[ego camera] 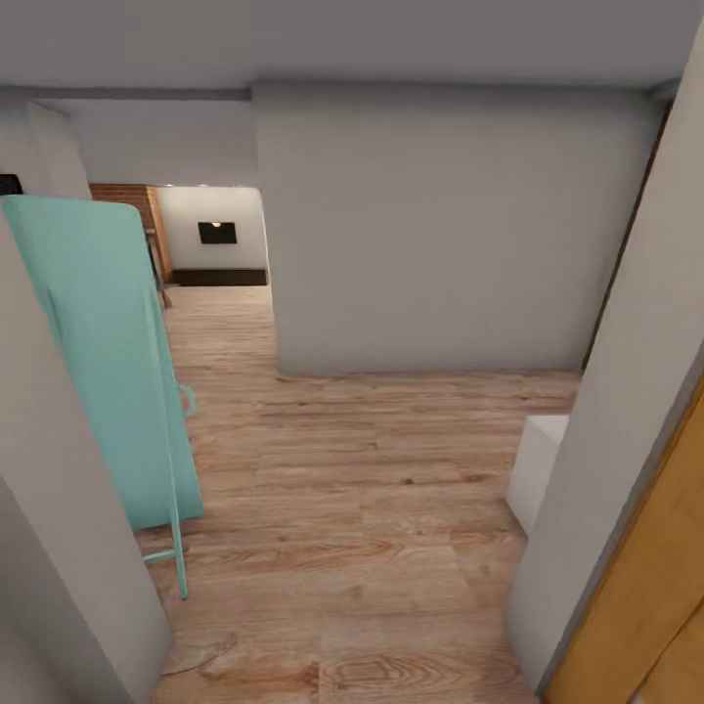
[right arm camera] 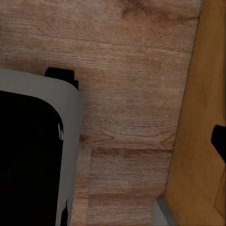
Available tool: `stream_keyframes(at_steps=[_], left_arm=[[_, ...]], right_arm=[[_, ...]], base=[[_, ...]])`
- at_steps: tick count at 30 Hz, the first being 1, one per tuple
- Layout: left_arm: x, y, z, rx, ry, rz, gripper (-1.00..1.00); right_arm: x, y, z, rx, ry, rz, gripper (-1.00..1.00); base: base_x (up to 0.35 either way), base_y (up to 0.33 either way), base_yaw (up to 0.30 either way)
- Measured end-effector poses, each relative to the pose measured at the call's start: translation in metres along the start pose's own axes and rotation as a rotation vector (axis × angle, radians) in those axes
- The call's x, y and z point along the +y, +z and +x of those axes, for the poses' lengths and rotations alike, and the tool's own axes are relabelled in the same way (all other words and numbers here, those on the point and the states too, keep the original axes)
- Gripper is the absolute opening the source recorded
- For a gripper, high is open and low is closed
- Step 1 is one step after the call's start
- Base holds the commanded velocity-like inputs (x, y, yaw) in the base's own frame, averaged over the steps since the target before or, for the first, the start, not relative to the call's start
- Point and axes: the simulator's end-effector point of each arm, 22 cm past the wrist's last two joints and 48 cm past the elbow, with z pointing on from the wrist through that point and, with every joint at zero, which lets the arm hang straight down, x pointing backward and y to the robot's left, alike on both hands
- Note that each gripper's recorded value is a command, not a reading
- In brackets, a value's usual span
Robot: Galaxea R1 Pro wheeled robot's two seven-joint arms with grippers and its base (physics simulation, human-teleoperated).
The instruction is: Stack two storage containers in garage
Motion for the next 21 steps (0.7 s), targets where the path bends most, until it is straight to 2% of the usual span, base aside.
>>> stream_keyframes(at_steps=[21], left_arm=[[-0.0001, 0.0, 0.0028, 0.013, 0.002, 0.0, 1.0]], right_arm=[[0.0024, 0.0, -0.0001, -0.001, -0.008, -0.008, 1.0]], base=[[0.325, 0.0, 0.003]])
